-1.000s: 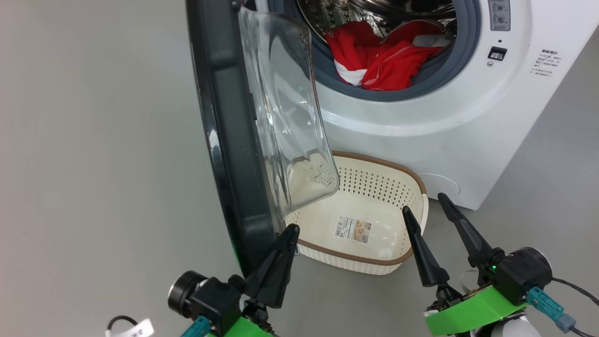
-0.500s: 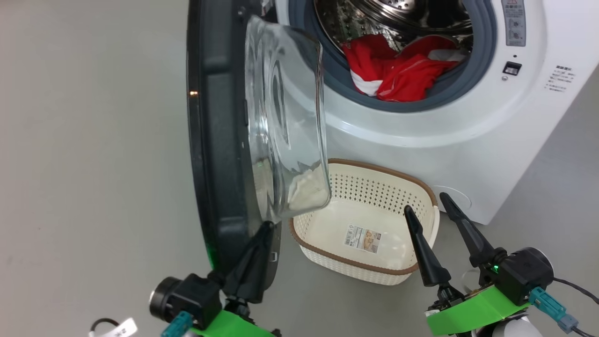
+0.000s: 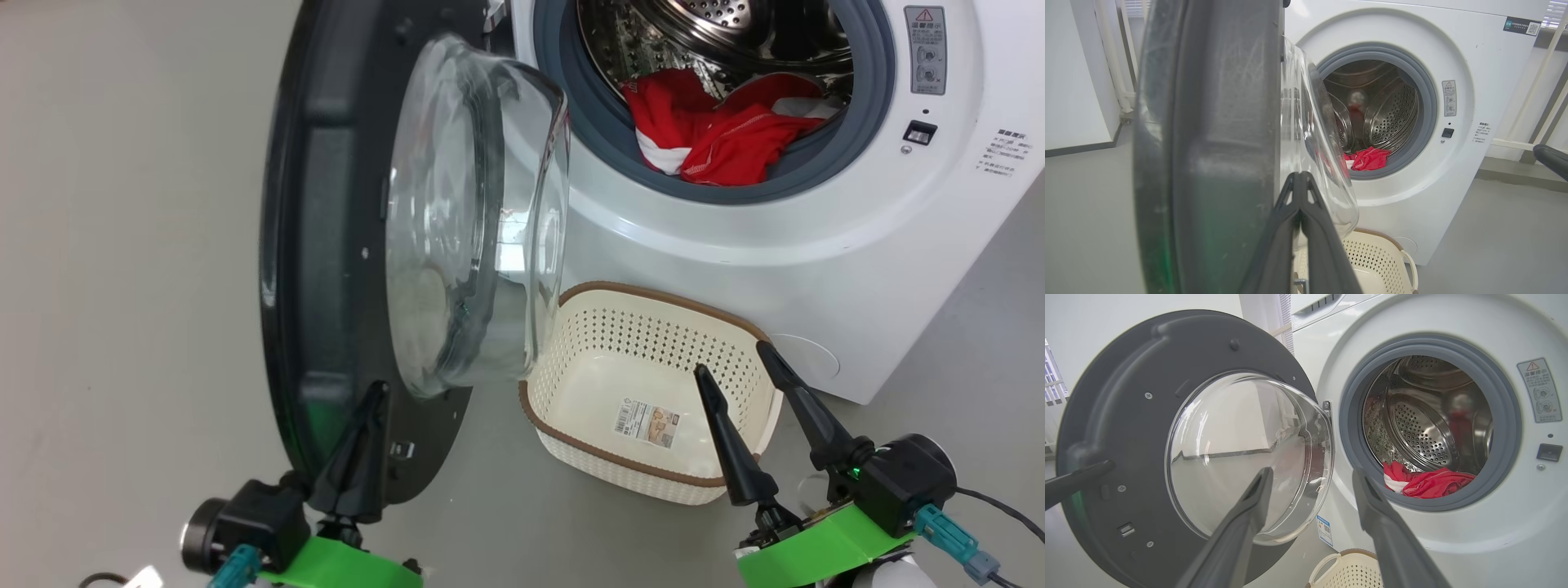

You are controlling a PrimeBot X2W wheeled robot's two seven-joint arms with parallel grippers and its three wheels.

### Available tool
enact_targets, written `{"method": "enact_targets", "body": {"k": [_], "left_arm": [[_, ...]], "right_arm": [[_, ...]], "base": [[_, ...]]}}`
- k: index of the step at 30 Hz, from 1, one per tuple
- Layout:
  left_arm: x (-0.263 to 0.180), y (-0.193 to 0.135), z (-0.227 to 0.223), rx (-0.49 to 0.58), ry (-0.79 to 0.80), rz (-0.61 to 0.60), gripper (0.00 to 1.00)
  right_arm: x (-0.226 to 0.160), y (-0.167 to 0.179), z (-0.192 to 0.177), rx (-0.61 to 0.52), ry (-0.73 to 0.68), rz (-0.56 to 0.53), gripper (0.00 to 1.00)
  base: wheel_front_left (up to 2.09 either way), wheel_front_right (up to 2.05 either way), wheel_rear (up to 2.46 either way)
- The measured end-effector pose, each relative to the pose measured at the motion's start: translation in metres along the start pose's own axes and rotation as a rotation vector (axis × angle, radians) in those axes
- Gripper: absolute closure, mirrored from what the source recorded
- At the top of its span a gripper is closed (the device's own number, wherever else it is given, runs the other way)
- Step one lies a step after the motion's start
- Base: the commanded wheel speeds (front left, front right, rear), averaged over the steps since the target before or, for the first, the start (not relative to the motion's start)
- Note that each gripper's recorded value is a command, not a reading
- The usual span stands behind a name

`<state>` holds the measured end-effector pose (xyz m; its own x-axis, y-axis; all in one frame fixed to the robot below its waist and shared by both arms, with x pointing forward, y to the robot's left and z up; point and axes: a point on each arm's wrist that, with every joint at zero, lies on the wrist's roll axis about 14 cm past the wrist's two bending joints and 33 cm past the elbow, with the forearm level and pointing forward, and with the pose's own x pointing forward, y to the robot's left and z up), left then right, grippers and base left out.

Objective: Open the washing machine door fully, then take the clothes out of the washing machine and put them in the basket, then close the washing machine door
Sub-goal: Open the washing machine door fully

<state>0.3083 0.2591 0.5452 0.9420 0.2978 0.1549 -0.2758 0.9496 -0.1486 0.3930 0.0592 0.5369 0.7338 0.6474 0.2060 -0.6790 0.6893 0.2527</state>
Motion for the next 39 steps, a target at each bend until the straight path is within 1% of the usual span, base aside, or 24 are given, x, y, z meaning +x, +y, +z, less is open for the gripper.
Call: {"method": "enact_targets", "body": {"k": [17,29,39], "left_arm": [[0.002,0.043,-0.011,0.057,0.043,0.138,1.00],[0.000,0.080,-0.006,0.089,0.032,0.253,1.00],[0.006,0.107,-0.001,0.118,0.029,0.316,1.00]], "right_arm": [[-0.001,-0.009,-0.014,0.021,0.029,-0.020,0.00],[0.002,-0.008,-0.020,0.026,0.042,-0.011,0.00],[0.001,-0.010,-0.023,0.013,0.052,-0.011,0.00]], "base": [[0.00,0.00,0.00],[0.00,0.00,0.00],[0.00,0.00,0.00]]}}
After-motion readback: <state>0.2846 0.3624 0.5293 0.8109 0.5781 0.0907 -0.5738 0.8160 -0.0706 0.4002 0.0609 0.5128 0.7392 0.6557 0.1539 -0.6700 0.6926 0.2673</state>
